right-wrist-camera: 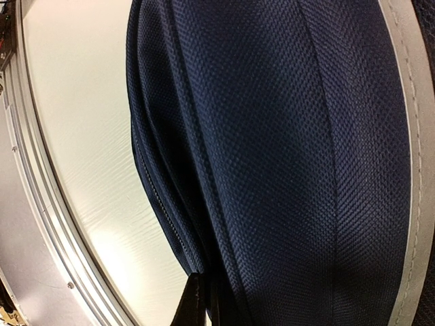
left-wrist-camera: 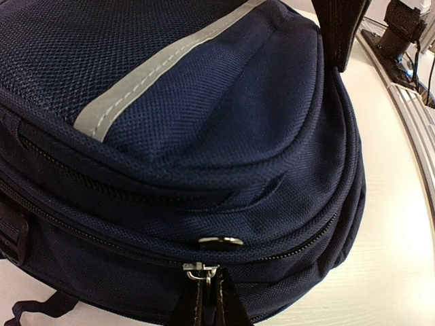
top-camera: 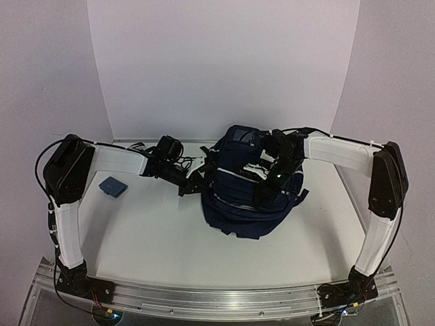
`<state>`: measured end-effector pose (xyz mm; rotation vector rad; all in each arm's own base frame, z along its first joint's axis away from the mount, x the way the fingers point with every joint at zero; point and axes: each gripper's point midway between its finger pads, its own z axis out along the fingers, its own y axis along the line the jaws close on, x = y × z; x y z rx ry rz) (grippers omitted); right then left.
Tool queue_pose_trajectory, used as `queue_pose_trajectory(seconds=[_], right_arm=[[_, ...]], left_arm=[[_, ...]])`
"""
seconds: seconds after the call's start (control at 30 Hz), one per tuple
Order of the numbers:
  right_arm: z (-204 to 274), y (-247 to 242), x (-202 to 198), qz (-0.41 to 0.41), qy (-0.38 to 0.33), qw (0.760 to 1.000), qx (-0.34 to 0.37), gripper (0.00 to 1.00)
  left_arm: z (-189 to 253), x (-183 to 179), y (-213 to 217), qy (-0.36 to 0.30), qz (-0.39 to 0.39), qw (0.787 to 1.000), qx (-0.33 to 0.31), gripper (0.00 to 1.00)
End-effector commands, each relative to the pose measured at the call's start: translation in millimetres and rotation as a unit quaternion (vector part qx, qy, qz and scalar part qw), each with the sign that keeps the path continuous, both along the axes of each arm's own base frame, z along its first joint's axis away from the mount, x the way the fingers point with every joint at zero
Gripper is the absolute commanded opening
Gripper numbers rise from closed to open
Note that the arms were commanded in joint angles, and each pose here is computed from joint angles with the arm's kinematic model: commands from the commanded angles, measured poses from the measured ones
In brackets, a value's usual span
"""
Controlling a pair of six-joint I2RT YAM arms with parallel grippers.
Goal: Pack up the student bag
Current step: Zip the student bag at the center of the board.
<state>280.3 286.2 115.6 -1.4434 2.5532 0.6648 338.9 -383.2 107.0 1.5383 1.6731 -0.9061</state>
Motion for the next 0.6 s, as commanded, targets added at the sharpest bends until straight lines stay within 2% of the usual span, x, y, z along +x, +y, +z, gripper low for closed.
queue_pose_trajectory(seconds=[0.0, 0.33, 0.57], right_arm=[[7.9, -1.2, -3.8, -0.005, 0.005, 1.0, 0.004, 0.0], [-0.2, 6.0, 7.8, -0.021, 0.009, 1.0, 0.001, 0.0], [7.5, 22.5, 20.6, -0.034, 0.012, 0.999, 0.028, 0.0]], left_arm=[[14.0, 2.2, 3.6, -0.002, 0.015, 1.0, 0.006, 0.0], [49.3, -12.7, 19.6, 0.006, 0.074, 0.997, -0.006, 0.0], [52.4, -47.5, 0.3, 0.013, 0.077, 0.997, 0.016, 0.0]])
